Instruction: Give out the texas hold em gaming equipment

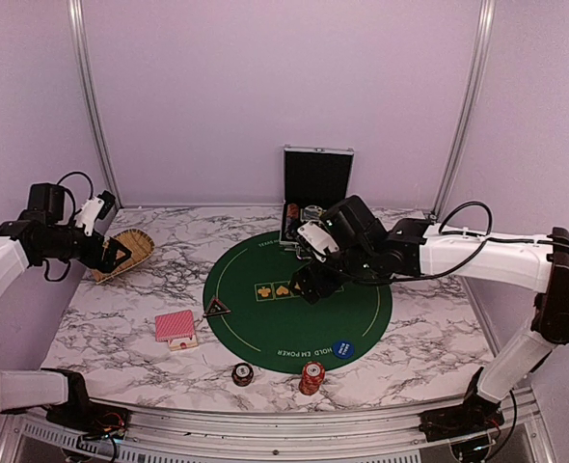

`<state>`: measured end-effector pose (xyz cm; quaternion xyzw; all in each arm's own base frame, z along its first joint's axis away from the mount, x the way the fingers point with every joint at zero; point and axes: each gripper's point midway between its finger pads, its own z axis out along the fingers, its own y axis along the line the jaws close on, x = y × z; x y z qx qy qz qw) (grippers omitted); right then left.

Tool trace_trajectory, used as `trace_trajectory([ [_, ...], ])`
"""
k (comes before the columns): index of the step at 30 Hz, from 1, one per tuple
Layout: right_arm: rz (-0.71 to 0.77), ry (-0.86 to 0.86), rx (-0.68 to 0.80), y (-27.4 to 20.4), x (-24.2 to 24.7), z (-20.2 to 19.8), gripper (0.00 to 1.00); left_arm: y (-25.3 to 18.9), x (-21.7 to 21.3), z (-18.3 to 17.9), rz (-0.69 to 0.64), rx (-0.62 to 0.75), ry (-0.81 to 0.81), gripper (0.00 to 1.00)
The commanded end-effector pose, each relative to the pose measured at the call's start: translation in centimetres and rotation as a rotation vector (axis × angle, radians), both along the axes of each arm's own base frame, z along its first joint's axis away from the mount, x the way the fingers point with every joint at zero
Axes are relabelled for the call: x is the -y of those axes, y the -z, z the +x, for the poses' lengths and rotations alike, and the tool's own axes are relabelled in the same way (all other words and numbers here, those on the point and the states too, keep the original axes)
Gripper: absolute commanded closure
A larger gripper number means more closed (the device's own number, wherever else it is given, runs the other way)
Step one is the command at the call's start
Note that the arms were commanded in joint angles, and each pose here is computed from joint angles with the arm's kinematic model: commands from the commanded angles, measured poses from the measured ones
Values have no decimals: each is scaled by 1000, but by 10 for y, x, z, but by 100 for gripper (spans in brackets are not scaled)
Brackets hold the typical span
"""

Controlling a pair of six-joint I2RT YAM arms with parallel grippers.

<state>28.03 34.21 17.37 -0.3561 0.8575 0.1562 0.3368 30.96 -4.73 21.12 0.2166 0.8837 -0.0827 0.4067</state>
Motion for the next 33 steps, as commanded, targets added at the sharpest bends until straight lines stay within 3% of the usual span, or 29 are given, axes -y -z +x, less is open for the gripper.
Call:
trace_trajectory([
  [1,25,-16,-25,1,-8,1,16,-5,-2,-4,19,-36,-2,1],
  [9,21,-73,-89,4,-20,-21,16,-4,-8,-8,7,-137,-68,1],
  [16,-38,-153,-112,8,-38,-63,12,-5,-6,-23,7,-240,-55,1],
  [25,-112,-225,-145,23,-46,-107,7,-14,-3,-43,17,-270,-13,1],
  [33,-163,-226,-199,36,-21,-130,12,-22,1,-48,0,-270,1,1],
])
